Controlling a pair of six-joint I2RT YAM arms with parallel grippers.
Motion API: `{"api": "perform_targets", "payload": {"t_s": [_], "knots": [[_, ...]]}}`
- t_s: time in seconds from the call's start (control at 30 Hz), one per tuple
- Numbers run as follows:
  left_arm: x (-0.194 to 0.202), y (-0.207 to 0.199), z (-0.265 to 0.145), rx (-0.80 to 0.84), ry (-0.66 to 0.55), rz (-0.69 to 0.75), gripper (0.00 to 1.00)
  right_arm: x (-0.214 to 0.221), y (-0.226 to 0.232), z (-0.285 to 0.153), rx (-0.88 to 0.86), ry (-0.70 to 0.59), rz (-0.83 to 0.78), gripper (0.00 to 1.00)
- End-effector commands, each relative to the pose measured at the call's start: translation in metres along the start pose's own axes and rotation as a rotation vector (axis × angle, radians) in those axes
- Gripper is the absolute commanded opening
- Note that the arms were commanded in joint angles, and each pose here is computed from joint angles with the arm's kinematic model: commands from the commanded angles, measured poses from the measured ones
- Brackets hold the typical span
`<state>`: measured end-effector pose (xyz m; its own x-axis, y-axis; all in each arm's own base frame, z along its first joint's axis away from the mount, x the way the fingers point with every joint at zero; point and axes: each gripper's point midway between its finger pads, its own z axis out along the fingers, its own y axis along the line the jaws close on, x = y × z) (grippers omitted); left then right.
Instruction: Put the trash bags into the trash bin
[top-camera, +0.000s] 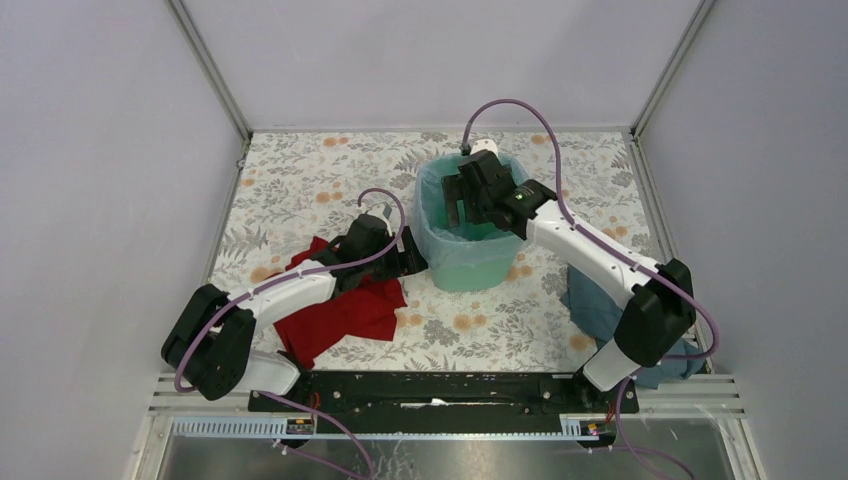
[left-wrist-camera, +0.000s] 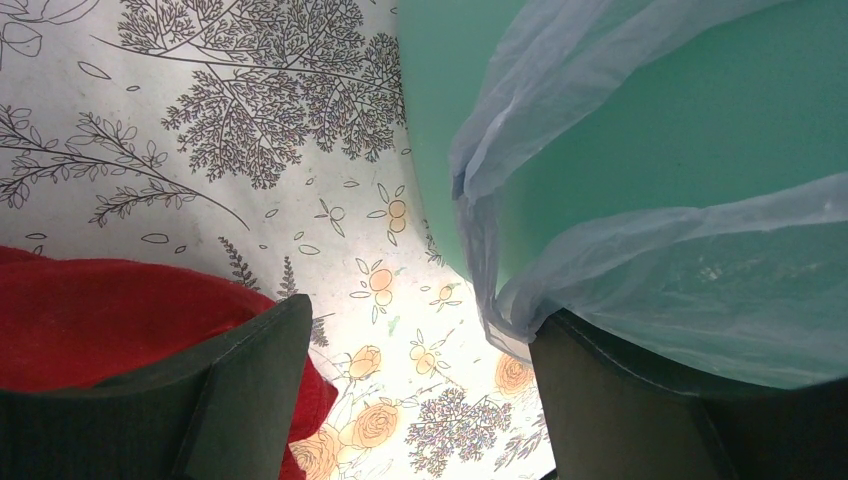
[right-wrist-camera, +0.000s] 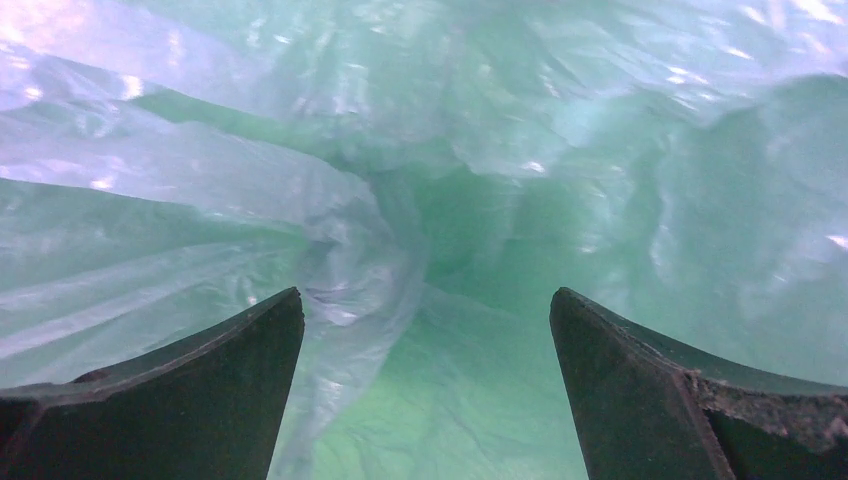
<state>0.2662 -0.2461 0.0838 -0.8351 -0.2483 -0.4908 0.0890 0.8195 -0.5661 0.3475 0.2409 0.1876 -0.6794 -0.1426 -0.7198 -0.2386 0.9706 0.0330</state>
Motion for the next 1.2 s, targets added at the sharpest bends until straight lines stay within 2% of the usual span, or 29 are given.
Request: {"api": "perform_targets", "payload": {"t_s": [0.0, 0.17, 0.37, 0.57, 0.73, 0.87, 1.0, 1.17], "knots": [[-0.018, -0.021, -0.006, 0.063, -0.053, 0.021, 0.82, 0.013, -0.035, -0.009, 0.147, 0.017, -0.040, 1.00], [-0.020, -0.022, -0.009, 0.063, -0.058, 0.021, 0.82, 0.024, -0.057, -0.011, 0.262, 0.036, -0.038, 1.00], [-0.020, -0.022, -0.009, 0.058, -0.056, 0.023, 0.82, 0.001, -0.016, -0.003, 0.066, -0.006, -0.008, 1.00], [-0.021, -0.023, -0.010, 0.058, -0.056, 0.018, 0.82, -0.039, 0.003, 0.018, 0.015, -0.157, 0.068, 1.00], [-0.021, -0.024, -0.009, 0.057, -0.056, 0.018, 0.82, -0.051, 0.021, 0.051, -0.014, -0.181, 0.101, 1.00], [-0.021, -0.025, -0.009, 0.060, -0.055, 0.020, 0.82, -0.067, 0.034, 0.050, -0.076, -0.224, 0.132, 1.00], [-0.022, -0.026, -0.009, 0.061, -0.058, 0.028, 0.82, -0.061, 0.016, 0.043, -0.018, -0.219, 0.097, 1.00], [-0.024, -0.027, -0.010, 0.062, -0.060, 0.037, 0.82, -0.032, -0.024, 0.029, 0.062, -0.175, 0.040, 1.00]]}}
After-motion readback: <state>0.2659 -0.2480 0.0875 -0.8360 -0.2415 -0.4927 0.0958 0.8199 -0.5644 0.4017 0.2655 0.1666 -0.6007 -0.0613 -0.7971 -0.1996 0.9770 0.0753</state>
